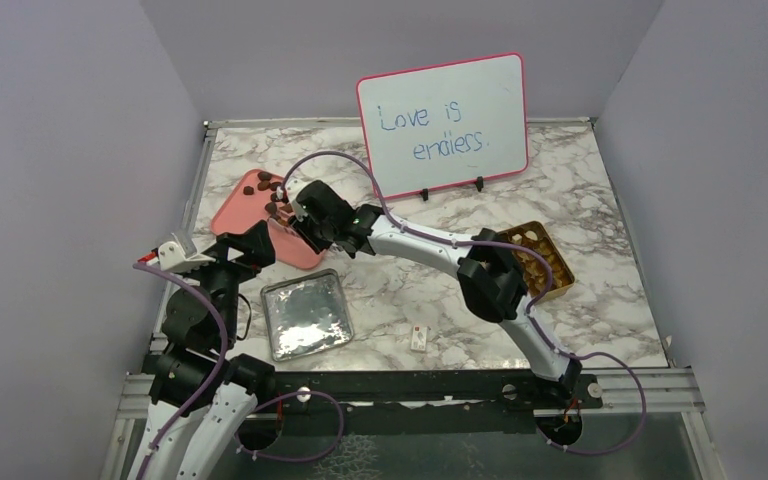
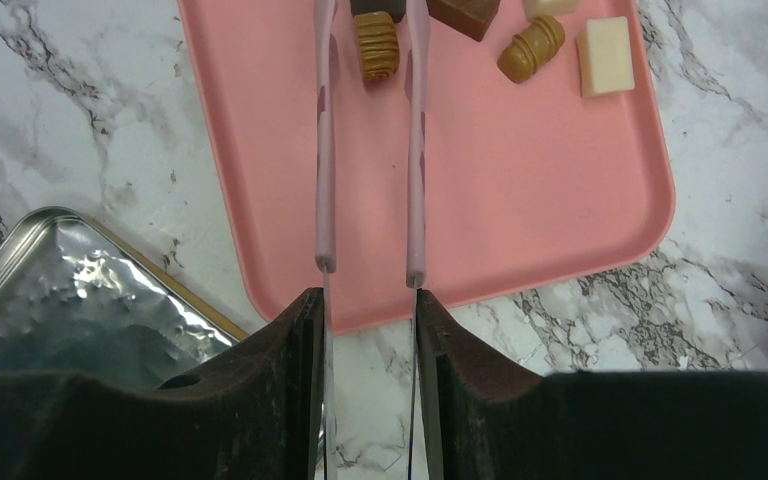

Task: Pack the chocolate
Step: Pick up the fake chocolate from the plate.

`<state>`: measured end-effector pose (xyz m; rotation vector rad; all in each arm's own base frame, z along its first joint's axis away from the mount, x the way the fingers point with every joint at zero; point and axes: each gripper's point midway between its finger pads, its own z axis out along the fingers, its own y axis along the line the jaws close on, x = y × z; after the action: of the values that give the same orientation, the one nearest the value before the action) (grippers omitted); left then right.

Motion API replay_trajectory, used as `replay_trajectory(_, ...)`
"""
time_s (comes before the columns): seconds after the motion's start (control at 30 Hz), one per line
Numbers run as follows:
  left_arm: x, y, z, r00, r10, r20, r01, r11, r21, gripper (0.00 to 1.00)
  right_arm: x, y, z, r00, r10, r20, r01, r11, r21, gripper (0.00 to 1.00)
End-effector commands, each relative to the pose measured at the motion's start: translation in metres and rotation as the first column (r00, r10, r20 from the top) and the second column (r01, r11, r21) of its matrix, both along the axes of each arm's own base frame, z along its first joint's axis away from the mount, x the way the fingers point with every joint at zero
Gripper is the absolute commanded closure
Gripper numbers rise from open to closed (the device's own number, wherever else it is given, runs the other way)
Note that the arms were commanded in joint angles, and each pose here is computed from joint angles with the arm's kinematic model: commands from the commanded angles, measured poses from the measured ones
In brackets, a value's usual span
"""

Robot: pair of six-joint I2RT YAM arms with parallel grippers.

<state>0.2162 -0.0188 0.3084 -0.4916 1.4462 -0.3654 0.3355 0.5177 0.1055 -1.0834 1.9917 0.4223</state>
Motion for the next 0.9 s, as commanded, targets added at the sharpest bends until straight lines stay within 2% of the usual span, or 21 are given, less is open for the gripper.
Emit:
replay_trajectory(0.0, -0.004, 0.008, 0.009, 0.999, 0.031, 0.027, -0.031, 0.999, 0.005, 0.01, 0.004, 0.006, -0.005, 1.000, 0.003, 0.013, -0.003, 1.000, -0.021, 0.61)
replay_trajectory(0.1, -0.005, 0.008, 0.009, 0.999, 0.032, 0.026, -0.032, 0.999, 0.007, 0.01, 0.004, 0.006, -0.008, 1.000, 0.005, 0.008, -0.004, 1.000, -0.026, 0.62)
replay_trajectory(0.23, -0.004, 0.008, 0.008, 0.999, 0.034, 0.025, -0.034, 0.999, 0.008, 0.01, 0.005, 0.004, -0.004, 1.000, -0.003, 0.014, 0.004, 1.000, -0.027, 0.71)
replay_trajectory(0.63, -0.001, 0.006, 0.005, 1.000, 0.027, 0.009, -0.027, 0.999, 0.022, 0.01, -0.007, -0.006, 0.020, 1.000, -0.019, -0.016, 0.019, 1.000, 0.017, 0.74)
replay_trajectory(0.87, 0.003, 0.003, 0.001, 1.000, 0.020, -0.007, -0.020, 0.999, 0.032, 0.01, -0.021, -0.041, 0.039, 0.995, -0.096, -0.028, 0.097, 0.995, 0.034, 0.76)
